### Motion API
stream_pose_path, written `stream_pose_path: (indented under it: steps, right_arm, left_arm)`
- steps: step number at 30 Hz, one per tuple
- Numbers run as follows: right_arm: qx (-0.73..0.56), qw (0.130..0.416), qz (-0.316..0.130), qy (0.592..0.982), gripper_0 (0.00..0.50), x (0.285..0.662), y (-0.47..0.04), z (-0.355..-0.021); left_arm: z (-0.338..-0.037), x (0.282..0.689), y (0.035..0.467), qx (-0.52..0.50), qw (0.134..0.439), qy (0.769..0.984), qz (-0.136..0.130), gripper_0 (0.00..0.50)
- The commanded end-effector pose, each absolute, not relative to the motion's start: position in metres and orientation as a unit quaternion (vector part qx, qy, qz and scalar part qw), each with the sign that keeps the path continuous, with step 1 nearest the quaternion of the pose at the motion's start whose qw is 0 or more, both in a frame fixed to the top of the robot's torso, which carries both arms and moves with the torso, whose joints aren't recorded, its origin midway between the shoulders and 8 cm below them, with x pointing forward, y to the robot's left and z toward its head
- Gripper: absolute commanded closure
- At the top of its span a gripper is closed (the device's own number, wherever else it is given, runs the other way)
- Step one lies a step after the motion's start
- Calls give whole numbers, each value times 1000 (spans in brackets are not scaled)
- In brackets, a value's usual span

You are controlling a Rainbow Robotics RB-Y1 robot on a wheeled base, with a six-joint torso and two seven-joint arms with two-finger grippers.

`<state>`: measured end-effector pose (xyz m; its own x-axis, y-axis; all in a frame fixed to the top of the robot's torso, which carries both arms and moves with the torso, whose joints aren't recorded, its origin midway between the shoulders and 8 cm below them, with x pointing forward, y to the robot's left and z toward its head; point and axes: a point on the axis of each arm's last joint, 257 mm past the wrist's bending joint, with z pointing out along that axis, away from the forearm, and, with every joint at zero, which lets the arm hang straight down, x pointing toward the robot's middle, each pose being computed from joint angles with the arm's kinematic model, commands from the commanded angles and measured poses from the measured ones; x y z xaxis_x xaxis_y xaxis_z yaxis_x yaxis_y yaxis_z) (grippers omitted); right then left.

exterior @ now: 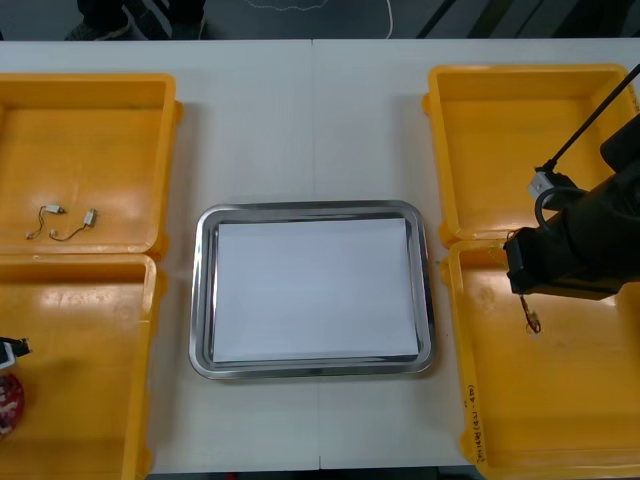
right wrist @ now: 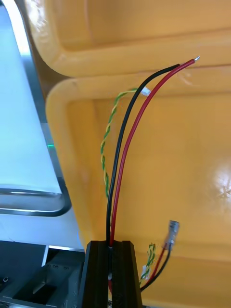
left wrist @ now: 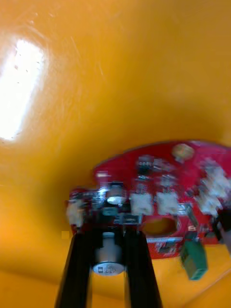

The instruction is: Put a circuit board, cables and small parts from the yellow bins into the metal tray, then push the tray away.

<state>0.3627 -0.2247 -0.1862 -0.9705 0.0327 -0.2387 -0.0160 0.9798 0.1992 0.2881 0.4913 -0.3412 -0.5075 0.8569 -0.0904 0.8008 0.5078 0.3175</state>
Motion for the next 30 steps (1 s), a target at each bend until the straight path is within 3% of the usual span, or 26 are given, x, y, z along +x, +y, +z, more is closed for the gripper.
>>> stream_pose_path:
  steps: [1,12,30]
  right_arm:
    - [0,162,118,980,500,378,-206,-160]
    - [-9,164,132,978,500,375,-193,-156]
    - [-20,164,110,980,500,376,-190,-170]
  left_arm:
    - [-350,279,491,494,111,855,115,500]
    - [-337,287,482,499,115,853,102,500]
    - [-283,305,438,569,76,813,96,500]
